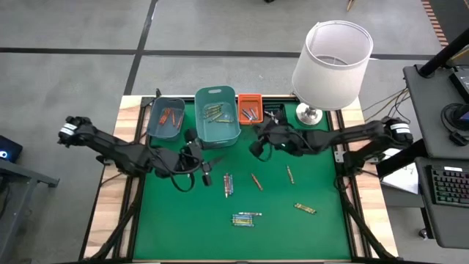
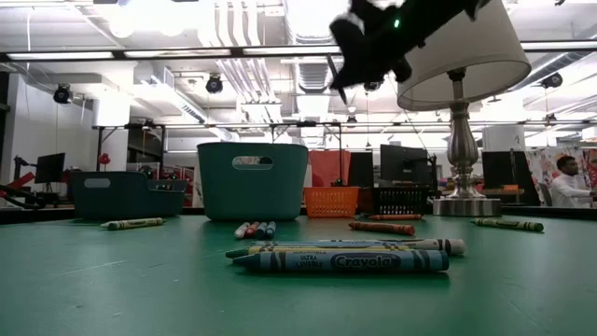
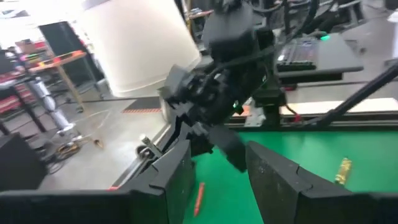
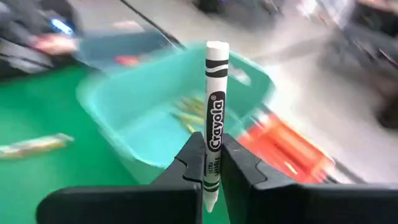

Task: Sort crayons
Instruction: Put the white crayon into the black bin, then put the green crayon into the green bin

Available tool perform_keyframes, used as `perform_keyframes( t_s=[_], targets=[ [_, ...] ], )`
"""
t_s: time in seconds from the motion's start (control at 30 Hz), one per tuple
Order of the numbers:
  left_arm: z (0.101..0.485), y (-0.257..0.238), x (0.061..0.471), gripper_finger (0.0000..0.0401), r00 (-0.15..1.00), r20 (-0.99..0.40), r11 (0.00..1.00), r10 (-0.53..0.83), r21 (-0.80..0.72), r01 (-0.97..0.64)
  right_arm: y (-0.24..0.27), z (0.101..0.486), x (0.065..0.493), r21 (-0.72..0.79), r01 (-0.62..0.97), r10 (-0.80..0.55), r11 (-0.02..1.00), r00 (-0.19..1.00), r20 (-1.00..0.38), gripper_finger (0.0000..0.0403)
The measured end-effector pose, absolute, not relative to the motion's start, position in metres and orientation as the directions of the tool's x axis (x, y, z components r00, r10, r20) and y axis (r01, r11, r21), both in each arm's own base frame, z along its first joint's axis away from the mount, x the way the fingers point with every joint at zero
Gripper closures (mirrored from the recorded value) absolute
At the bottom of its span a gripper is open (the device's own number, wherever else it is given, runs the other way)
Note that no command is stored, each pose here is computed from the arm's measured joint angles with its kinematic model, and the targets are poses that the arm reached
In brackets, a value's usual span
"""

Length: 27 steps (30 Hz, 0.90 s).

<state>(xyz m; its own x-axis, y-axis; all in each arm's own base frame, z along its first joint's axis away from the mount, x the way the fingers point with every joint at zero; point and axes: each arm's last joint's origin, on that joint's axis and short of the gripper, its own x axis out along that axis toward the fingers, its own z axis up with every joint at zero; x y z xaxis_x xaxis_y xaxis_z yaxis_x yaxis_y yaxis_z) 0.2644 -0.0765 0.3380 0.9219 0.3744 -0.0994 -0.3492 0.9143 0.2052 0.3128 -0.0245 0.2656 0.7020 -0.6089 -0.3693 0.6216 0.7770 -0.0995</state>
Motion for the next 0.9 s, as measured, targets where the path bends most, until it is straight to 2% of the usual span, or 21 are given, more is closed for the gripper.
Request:
perform_keyframes(
  t_s=[0.2,0.4,0.63,0.73,0.9],
  targets=[
    [0.336,-0.074,0.260,0.0263,0.901,-0.133,0.896,0.413,0.237,-0.375,-0.060,0.248,0.307,-0.163,0.771,-0.707,0.615,0.448,-0.547,0.0385],
    [0.330,-0.073,0.258,0.0263,0.878,-0.175,0.883,0.445,0.250,-0.397,-0.089,0.218,0.300,-0.243,0.826,-0.728,0.509,0.263,-0.633,0.0381],
    [0.324,-0.072,0.256,0.0263,0.864,-0.222,0.884,0.451,0.241,-0.400,-0.111,0.193,0.302,-0.298,0.835,-0.728,0.463,0.166,-0.666,0.0351],
    [0.323,-0.072,0.256,0.0263,0.862,-0.230,0.885,0.452,0.236,-0.401,-0.114,0.188,0.305,-0.306,0.835,-0.725,0.458,0.152,-0.671,0.0336],
    [0.322,-0.072,0.255,0.0263,0.857,-0.243,0.884,0.454,0.244,-0.399,-0.117,0.187,0.309,-0.307,0.836,-0.725,0.455,0.148,-0.673,0.0334]
  ],
)
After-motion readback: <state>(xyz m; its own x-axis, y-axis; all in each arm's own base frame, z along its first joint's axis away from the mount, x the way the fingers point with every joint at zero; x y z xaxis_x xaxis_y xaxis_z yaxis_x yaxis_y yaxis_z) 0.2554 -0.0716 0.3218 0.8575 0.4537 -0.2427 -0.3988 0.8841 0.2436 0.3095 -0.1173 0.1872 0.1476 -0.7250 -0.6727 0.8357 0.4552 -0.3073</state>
